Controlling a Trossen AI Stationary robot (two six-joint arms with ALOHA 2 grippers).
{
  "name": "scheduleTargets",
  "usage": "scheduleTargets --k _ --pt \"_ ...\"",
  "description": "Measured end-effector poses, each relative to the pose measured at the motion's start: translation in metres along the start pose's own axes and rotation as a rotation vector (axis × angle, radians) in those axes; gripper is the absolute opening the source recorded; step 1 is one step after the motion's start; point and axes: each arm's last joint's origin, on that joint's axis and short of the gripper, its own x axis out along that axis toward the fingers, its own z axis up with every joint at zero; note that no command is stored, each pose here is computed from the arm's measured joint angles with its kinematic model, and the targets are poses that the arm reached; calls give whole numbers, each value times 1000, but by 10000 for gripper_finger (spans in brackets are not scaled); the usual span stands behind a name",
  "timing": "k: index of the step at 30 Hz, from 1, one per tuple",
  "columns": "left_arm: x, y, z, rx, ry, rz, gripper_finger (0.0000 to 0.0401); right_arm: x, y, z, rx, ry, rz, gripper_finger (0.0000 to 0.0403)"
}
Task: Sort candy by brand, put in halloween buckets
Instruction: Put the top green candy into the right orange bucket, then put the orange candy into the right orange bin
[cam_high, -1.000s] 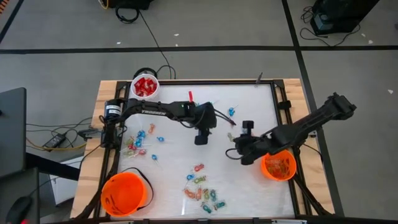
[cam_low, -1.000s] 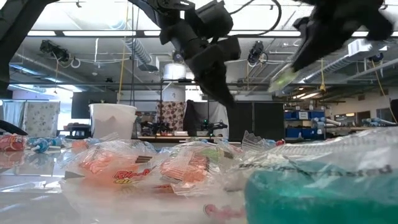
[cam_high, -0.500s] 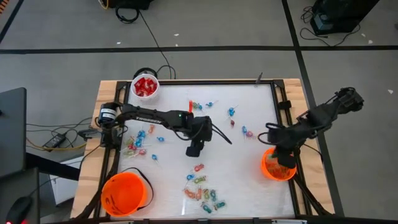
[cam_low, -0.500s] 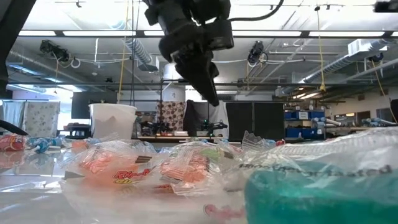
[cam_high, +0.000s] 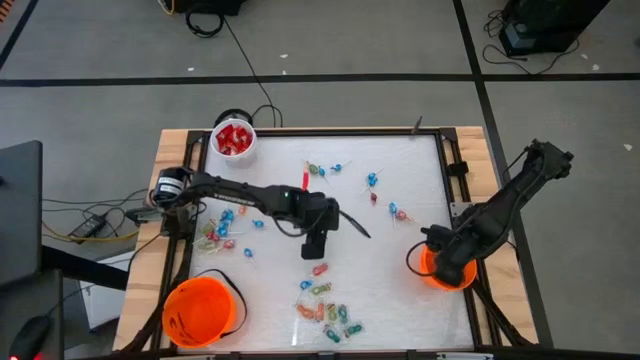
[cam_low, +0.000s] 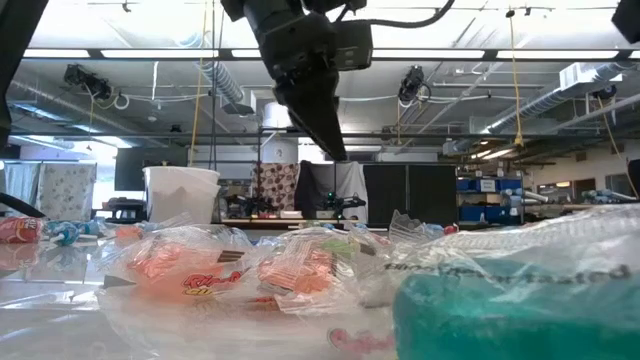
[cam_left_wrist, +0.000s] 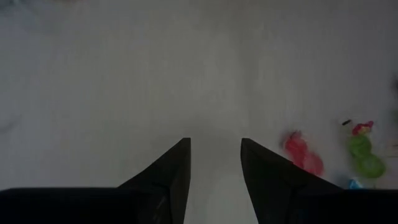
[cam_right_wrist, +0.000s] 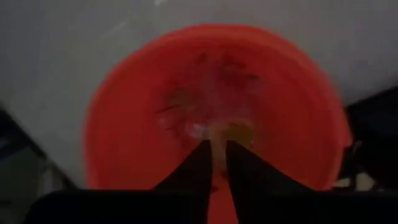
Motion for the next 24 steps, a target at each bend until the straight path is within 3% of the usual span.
scheduleTargets --k 7,11,15,20,24 --pt "-3 -56 -8 -44 11 14 147 0 2 3 -78 -130 -17 114" --pt "-6 -93 -14 -60 -28 33 147 -4 7 3 -135 -310 6 120" --pt "-3 -122 -21 -70 -64 65 147 -18 12 3 -112 -548 9 119" --pt "2 -134 -26 -115 -119 130 147 -34 19 5 -90 -807 17 119" --pt "11 -123 -30 -167 -125 173 147 -38 36 9 -122 -901 127 119"
